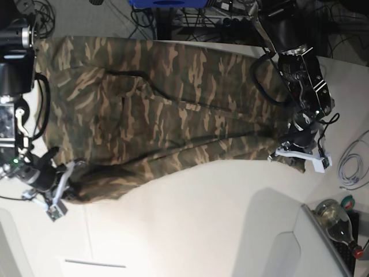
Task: Layout the t-shirt on the table in an organized manner, then fold the t-shirt properly
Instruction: 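Grasp the shirt edge with the right gripper and pull it taut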
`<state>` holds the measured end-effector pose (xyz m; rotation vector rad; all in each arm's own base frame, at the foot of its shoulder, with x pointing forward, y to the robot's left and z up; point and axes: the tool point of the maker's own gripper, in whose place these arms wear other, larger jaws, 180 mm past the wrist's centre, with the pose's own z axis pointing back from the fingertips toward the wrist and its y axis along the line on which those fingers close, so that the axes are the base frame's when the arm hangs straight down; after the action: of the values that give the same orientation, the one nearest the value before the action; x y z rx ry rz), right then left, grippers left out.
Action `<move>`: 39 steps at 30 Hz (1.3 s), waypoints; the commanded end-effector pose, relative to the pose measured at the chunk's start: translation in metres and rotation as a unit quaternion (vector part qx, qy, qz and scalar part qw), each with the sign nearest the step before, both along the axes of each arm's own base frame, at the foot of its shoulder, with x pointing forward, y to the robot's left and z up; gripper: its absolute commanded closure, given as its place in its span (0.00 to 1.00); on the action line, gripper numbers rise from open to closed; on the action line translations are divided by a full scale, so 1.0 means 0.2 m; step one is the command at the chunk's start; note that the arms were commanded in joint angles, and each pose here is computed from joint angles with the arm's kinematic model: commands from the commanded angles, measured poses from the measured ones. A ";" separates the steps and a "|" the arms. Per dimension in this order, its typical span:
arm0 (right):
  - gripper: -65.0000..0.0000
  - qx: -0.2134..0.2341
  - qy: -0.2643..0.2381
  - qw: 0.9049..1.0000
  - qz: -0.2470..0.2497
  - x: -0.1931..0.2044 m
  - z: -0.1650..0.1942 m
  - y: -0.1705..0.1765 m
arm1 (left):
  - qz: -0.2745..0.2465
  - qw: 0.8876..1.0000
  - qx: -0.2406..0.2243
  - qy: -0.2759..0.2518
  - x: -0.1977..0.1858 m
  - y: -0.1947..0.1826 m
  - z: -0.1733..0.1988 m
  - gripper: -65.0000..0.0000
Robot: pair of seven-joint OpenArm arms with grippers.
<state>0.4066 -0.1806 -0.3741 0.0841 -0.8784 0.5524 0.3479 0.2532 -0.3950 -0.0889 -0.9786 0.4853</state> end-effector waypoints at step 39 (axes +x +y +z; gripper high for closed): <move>1.00 -0.085 0.123 0.987 -0.064 -0.91 -0.07 -0.10 | -0.065 0.994 -0.007 -0.092 -0.23 -0.05 0.13 1.00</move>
<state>0.2164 -0.1974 -0.3983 -0.0421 -0.5485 0.4794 0.2952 0.2408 -0.3835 -0.2079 -1.0838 0.3793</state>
